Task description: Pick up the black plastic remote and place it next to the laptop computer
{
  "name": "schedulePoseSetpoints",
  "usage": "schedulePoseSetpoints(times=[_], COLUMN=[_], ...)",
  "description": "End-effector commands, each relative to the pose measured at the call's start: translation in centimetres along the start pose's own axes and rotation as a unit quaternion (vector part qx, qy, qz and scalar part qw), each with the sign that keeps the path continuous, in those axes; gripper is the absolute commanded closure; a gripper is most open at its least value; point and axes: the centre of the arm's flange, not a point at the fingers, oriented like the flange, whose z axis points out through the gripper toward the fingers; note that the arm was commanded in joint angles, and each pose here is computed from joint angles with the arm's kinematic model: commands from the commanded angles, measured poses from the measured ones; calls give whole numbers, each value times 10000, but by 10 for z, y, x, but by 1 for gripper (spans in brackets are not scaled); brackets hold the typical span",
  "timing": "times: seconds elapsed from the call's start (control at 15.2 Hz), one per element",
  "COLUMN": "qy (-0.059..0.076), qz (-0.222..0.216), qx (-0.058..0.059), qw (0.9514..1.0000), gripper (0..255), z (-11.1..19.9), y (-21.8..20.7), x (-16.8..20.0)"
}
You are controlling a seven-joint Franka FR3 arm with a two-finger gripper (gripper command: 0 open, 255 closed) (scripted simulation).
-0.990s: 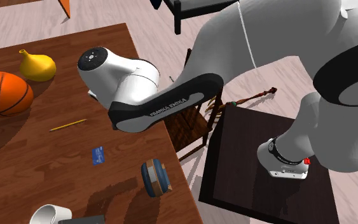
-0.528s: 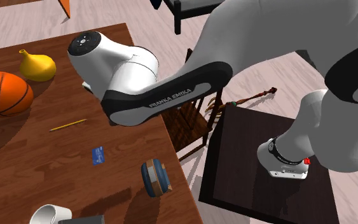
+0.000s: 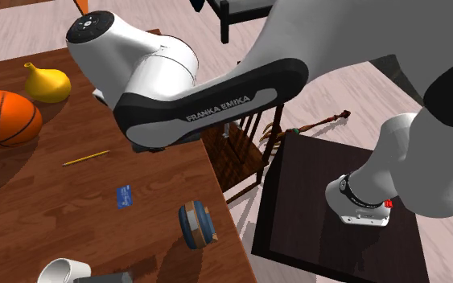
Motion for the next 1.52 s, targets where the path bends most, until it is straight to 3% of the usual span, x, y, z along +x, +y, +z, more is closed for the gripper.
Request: schedulePoseSetpoints(times=[0.0,0.79,1.45], qy=[-1,-1,-1], qz=[0,0,0], qx=[1,1,1], qw=[10000,10000,10000], gripper=[255,255,255], z=[-12,-70,-81], y=[1,6,-126], x=[1,1,7])
